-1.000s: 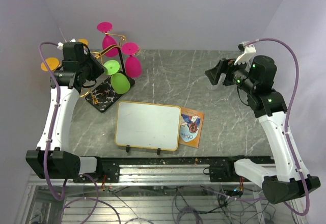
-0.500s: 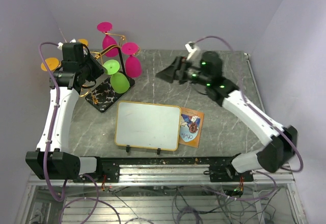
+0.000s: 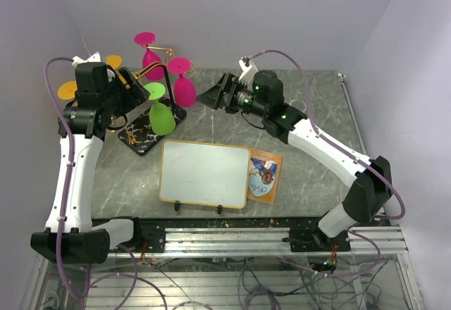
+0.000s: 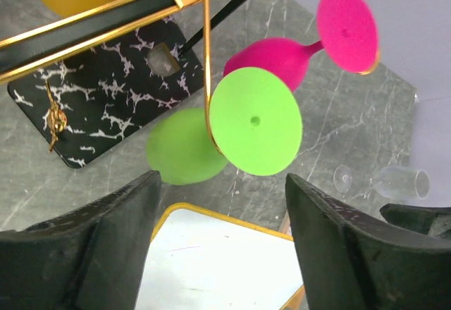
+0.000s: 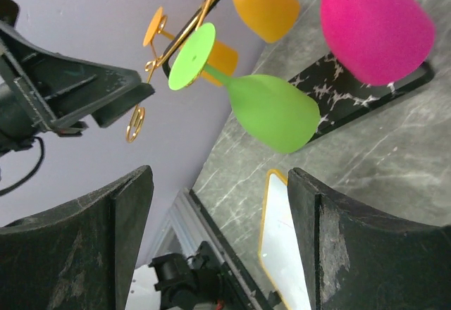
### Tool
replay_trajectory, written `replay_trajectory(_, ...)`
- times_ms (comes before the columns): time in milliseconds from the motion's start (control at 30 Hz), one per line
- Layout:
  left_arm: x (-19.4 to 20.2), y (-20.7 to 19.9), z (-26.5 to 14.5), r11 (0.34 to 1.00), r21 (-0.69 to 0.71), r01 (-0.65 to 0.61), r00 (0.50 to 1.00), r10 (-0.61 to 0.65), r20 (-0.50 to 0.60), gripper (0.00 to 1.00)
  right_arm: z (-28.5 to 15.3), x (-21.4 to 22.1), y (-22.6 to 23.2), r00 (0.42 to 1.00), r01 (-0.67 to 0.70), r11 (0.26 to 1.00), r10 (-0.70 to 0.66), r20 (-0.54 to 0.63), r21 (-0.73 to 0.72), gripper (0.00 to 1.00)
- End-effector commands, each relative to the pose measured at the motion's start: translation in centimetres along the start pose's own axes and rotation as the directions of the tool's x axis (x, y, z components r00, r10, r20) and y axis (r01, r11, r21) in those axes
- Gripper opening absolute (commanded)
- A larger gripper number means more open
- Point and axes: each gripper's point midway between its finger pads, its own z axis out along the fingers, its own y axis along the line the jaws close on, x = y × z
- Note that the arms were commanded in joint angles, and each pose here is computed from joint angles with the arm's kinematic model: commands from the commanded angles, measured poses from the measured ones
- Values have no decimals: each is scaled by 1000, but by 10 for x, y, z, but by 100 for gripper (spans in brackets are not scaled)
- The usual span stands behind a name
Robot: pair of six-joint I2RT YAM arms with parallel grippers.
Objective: Take the wine glass off the wine glass rack
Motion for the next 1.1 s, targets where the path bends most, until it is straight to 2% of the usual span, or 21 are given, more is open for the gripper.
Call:
replay_trajectory(0, -31, -16, -20, 996, 52, -78, 992, 73, 101, 85, -26, -30, 16, 987, 116, 993, -119, 108, 31, 76)
replay_trajectory(133, -35, -25, -9, 994, 66, -86, 995, 82, 60, 85, -50, -42, 18, 968, 195, 977, -206, 147, 84, 77)
replay_trajectory(333, -34, -34, 15, 995, 97, -22, 1000, 21, 13, 87, -77, -54, 24, 943, 246, 962, -265, 201, 119, 78)
replay_trajectory(667, -56, -27, 41, 987, 162, 6, 999, -14, 46, 90, -98, -57, 21, 918, 293, 943, -324, 229, 159, 79)
replay_trajectory(833, -70, -52, 46, 928, 371, -31, 998, 11, 54, 87, -100, -55, 22, 914, 312, 938, -340, 220, 153, 79)
replay_trajectory(933, -75, -62, 49, 900, 427, -80, 996, 59, 64, 86, -101, -53, 22, 911, 322, 935, -349, 218, 149, 79)
replay_trajectory(1067, -67, -63, 62, 889, 449, -92, 995, 100, 6, 85, -104, -53, 24, 908, 332, 933, -357, 221, 143, 79)
